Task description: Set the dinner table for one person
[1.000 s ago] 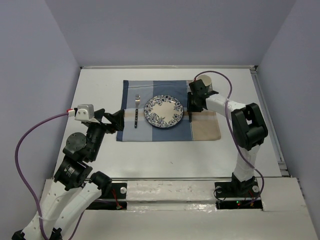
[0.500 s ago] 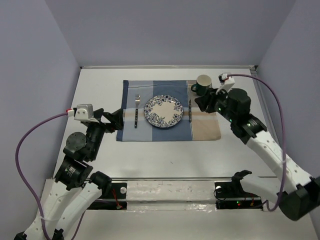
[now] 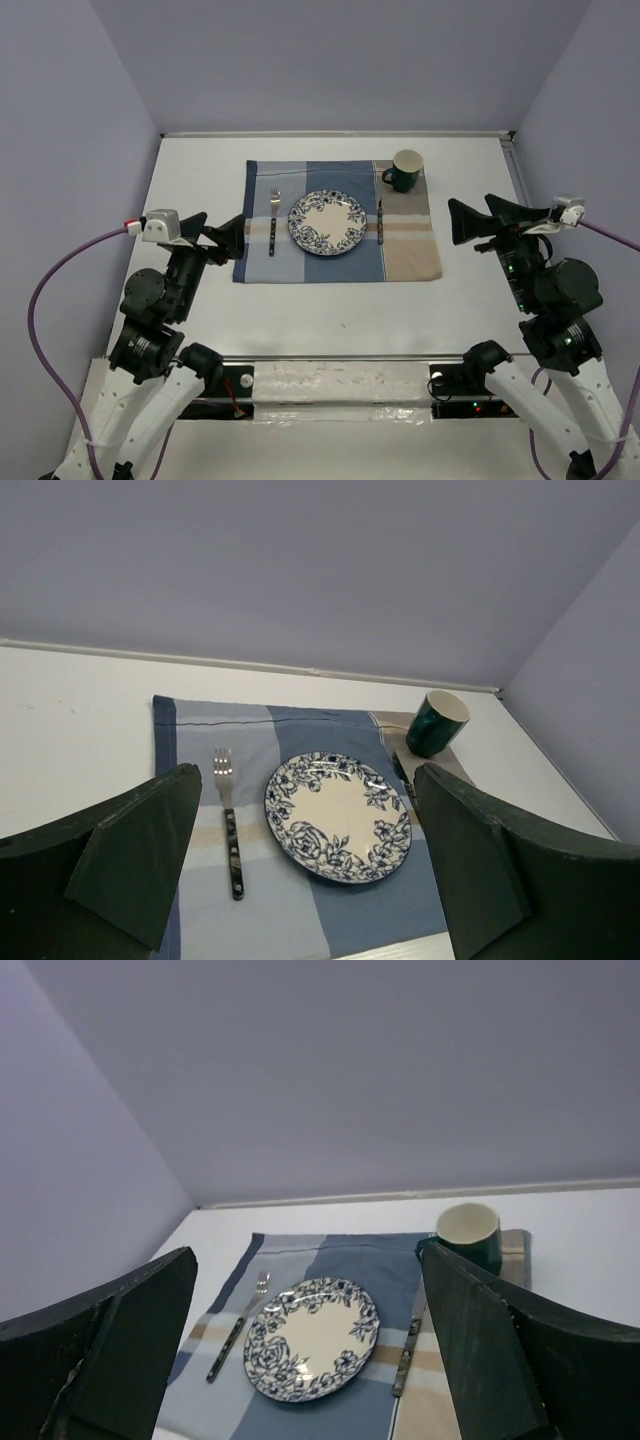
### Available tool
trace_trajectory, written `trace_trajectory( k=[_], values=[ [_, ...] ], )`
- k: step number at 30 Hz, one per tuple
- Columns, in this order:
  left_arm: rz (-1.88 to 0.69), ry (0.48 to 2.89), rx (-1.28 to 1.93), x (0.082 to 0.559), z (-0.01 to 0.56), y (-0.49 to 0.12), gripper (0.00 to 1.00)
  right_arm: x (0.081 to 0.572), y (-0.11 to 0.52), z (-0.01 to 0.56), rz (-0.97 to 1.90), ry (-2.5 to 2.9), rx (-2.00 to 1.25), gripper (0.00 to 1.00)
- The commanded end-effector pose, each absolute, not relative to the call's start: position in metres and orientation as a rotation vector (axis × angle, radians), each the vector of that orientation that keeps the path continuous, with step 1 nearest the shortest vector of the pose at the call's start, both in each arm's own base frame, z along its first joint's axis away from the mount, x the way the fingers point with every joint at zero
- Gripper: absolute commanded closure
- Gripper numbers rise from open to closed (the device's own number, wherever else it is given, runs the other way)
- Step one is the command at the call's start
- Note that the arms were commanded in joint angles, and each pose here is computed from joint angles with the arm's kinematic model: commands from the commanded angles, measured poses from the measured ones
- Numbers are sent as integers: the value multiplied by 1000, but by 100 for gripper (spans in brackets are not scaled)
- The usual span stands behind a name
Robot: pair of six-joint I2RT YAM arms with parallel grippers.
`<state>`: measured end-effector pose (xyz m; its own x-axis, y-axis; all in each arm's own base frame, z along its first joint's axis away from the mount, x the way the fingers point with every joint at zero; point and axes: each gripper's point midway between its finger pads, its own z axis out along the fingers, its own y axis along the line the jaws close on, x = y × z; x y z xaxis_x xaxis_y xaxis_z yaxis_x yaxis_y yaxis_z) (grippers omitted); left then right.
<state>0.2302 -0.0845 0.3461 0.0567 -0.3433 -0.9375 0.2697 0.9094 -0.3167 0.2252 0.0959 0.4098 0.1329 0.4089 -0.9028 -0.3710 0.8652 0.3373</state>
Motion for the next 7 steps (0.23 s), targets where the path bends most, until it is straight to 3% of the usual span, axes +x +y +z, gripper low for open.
trace_trajectory(
  k=[1,7],
  values=[
    [-519,1333,-51,221,377,-86,1,228,85,403,523,1314,87,0],
    [-577,1382,9,227,364,-105,1,246,106,378,565,1412,61,0]
  ],
)
